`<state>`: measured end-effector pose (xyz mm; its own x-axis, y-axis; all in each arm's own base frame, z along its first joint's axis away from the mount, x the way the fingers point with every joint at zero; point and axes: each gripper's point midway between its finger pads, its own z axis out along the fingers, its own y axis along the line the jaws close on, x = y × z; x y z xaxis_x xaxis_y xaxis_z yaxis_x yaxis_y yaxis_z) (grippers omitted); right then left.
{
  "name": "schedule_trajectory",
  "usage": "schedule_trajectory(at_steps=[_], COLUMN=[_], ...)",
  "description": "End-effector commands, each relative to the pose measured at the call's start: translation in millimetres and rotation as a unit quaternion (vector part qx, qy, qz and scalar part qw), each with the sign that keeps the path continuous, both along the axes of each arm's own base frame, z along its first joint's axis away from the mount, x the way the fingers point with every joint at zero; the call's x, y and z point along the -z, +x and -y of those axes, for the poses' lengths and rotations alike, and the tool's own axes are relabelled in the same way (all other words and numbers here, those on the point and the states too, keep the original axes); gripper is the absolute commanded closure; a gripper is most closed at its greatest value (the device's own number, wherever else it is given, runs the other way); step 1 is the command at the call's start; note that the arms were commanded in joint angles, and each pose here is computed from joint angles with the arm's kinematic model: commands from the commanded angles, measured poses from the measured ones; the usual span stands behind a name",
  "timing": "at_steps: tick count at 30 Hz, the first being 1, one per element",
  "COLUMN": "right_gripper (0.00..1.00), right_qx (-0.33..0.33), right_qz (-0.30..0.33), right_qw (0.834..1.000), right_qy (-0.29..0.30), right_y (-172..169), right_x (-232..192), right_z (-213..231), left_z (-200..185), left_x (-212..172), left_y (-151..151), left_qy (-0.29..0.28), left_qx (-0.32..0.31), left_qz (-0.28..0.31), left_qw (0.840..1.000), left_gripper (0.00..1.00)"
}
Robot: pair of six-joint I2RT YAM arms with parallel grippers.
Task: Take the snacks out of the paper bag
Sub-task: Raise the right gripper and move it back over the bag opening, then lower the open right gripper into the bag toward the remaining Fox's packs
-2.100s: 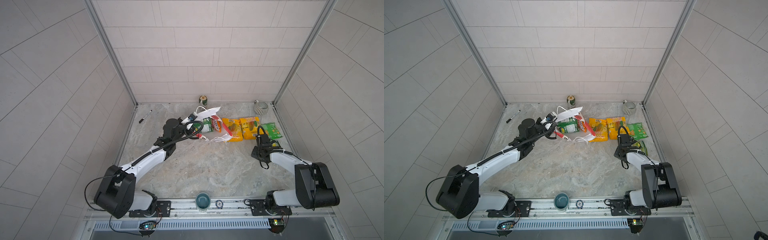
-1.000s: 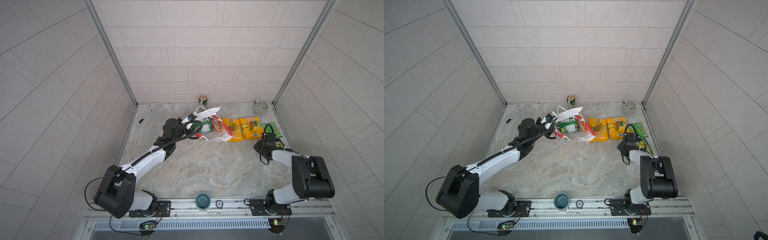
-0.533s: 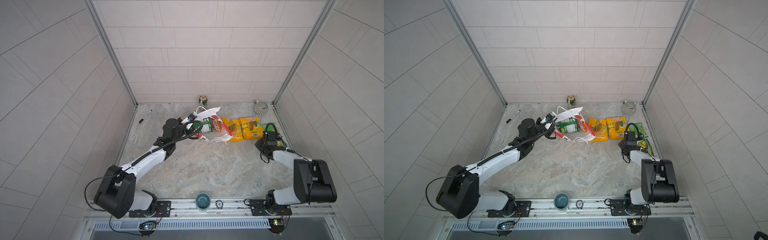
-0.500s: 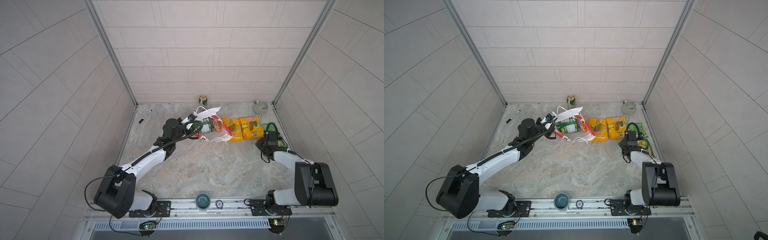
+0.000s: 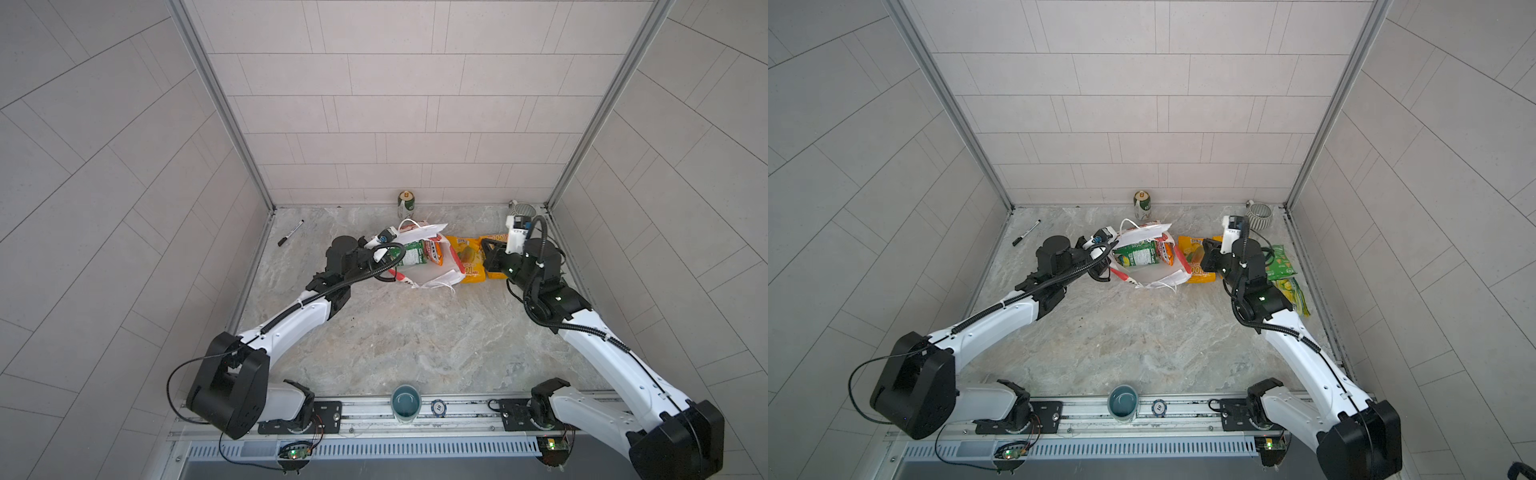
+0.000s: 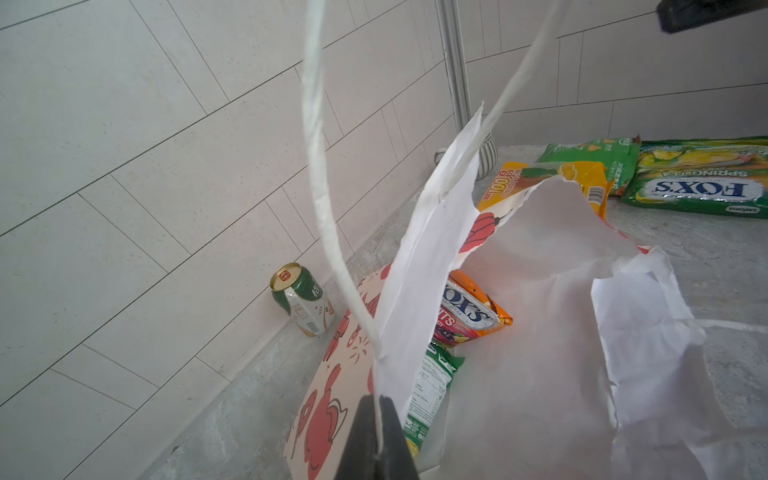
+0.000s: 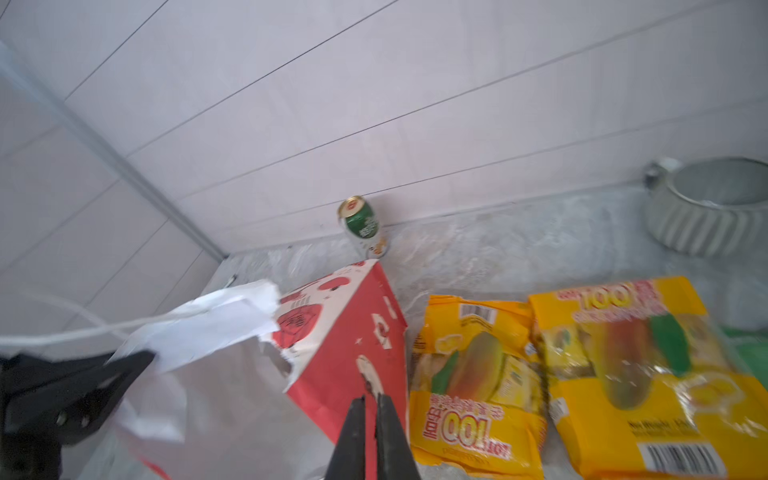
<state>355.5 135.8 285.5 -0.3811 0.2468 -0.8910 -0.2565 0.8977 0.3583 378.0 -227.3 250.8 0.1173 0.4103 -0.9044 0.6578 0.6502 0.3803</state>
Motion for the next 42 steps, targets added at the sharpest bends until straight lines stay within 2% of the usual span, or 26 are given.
schedule_trajectory(at_steps=[1,6,17,25,35,42], right_gripper=[0.96,0.97,0.98,0.98,0.87,0.75], right_qx=[-0.080,-0.110,-0.072,-0.066,-0.041,0.011], right_qz=[-0.009,0.012,0.041,-0.004,-0.015,0.021], right_qw=[0.994,0.989,0.992,0.992,0.994,0.996], right_qy=[-0.075,-0.093,-0.092,-0.108,-0.105,-0.082], right_y=[0,9,26,36,59,76], right_x=[21,31,91,146,175,146], right_z=[-39,-79,-102,-110,-122,-114], left_z=[7,15,16,19,27,35], left_x=[-9,-9,-15,-14,-12,-4], left_y=[-4,-10,-10,-11,-18,-28], left_qy=[-0.003,-0.002,-0.007,-0.009,-0.007,0.000], left_qx=[0.028,0.052,0.045,0.052,0.078,0.117], left_qz=[-0.002,-0.013,-0.016,-0.021,-0.024,-0.024], left_qw=[1.000,0.999,0.999,0.998,0.997,0.993], left_gripper=[1.00,1.00,1.00,1.00,1.00,1.00])
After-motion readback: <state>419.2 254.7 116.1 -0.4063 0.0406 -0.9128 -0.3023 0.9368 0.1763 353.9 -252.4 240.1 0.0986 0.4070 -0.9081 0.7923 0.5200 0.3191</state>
